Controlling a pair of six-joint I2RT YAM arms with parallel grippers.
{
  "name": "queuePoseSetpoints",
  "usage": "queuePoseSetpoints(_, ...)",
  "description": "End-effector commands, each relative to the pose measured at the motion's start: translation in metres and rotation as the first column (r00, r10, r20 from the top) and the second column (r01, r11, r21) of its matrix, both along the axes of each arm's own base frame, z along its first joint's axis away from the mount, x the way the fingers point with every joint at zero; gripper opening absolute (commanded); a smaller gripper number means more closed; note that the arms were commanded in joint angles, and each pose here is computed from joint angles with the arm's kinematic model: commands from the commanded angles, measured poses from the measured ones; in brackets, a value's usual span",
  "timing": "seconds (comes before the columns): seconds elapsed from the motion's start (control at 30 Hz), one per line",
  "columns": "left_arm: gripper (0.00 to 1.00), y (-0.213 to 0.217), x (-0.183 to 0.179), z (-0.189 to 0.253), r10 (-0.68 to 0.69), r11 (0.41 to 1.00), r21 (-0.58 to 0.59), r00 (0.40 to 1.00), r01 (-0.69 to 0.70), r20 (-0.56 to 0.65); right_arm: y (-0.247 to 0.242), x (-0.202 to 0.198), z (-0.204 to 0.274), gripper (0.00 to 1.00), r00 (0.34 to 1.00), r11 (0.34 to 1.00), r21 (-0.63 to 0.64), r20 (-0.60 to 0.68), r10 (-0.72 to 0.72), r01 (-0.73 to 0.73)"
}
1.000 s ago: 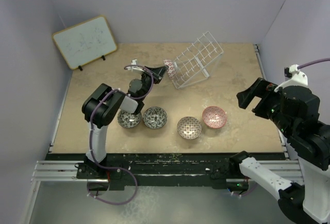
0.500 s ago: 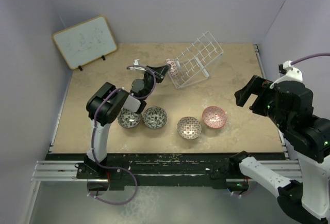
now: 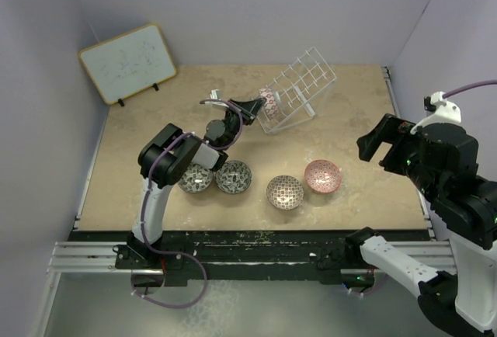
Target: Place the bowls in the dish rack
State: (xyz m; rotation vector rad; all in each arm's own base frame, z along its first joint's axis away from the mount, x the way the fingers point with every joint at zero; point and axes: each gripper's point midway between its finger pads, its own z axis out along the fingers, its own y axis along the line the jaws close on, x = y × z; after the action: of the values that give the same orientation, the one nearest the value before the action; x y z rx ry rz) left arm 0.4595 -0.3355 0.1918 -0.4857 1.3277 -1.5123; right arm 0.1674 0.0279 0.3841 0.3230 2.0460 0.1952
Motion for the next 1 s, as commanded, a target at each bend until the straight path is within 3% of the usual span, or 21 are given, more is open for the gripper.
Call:
queuePoseSetpoints(0.0,0.00,0.012,-0.011,0.069,0.021,0.989,-0.147,0.984,0.005,0.178,-0.002,0.004,0.006,0.97,1.000,1.000,-0.021,0.012,-0.002,0.002)
queuePoseSetpoints(0.43,0.00,0.025,-0.005,0.069,0.058,0.987,-0.155,0.984,-0.032,0.167,0.001,0.007,0.003,0.97,1.000,1.000,-0.027,-0.006,0.004,-0.004)
queuePoseSetpoints(0.97,0.00,0.031,0.007,0.037,0.048,0.985,-0.168,0.995,-0.033,0.087,0.007,0.012,-0.001,0.97,1.000,1.000,-0.009,-0.027,0.009,-0.010)
